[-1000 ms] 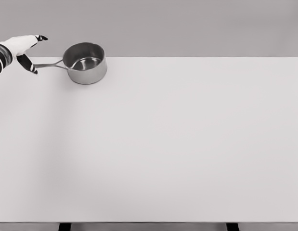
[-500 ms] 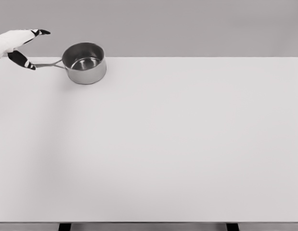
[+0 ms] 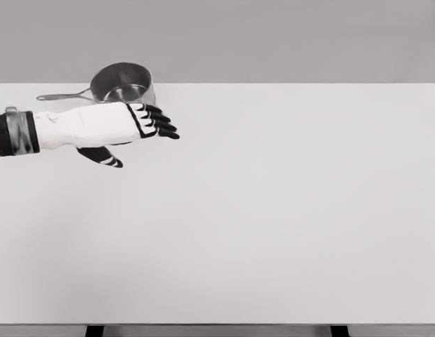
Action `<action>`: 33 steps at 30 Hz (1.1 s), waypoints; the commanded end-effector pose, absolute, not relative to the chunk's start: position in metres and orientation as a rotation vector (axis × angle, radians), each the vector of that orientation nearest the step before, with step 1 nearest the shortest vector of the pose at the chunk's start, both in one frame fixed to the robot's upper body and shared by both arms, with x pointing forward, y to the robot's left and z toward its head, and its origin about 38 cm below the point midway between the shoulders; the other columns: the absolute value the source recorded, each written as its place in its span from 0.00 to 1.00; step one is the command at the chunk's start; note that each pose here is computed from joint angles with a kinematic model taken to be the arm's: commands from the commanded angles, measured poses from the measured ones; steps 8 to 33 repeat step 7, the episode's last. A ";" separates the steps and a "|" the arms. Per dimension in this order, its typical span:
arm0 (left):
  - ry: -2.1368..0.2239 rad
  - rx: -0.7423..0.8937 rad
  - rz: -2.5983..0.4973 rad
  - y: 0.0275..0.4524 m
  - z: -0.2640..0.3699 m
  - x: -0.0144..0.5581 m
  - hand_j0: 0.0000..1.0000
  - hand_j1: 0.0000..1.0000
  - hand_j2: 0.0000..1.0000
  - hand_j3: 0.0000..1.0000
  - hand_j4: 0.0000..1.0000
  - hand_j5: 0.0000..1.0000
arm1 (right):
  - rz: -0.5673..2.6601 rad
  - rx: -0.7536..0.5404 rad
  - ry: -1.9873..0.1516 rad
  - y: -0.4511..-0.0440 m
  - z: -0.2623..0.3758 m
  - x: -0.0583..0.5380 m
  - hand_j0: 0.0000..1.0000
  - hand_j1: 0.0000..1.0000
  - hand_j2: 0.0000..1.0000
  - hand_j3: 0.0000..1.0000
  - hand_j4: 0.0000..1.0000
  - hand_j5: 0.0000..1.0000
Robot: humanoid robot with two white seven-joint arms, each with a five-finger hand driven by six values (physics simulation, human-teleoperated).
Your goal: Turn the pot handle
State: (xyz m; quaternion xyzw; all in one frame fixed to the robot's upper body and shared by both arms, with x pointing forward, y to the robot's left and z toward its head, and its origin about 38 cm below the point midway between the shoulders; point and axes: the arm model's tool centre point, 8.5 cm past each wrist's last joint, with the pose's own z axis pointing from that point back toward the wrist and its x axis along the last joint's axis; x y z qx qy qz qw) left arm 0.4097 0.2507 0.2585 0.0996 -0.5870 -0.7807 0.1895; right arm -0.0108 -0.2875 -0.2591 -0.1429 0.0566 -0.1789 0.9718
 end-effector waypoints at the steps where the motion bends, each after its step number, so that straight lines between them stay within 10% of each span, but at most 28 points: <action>1: -1.736 0.224 -2.263 0.223 0.270 0.389 1.00 1.00 1.00 1.00 1.00 1.00 | -0.360 -0.289 0.114 -0.288 -0.259 -0.011 1.00 1.00 1.00 1.00 1.00 1.00; 33: -1.713 0.141 -2.259 0.215 0.247 0.381 1.00 1.00 1.00 1.00 1.00 1.00 | -0.361 -0.288 0.115 -0.288 -0.259 -0.011 1.00 1.00 1.00 1.00 1.00 1.00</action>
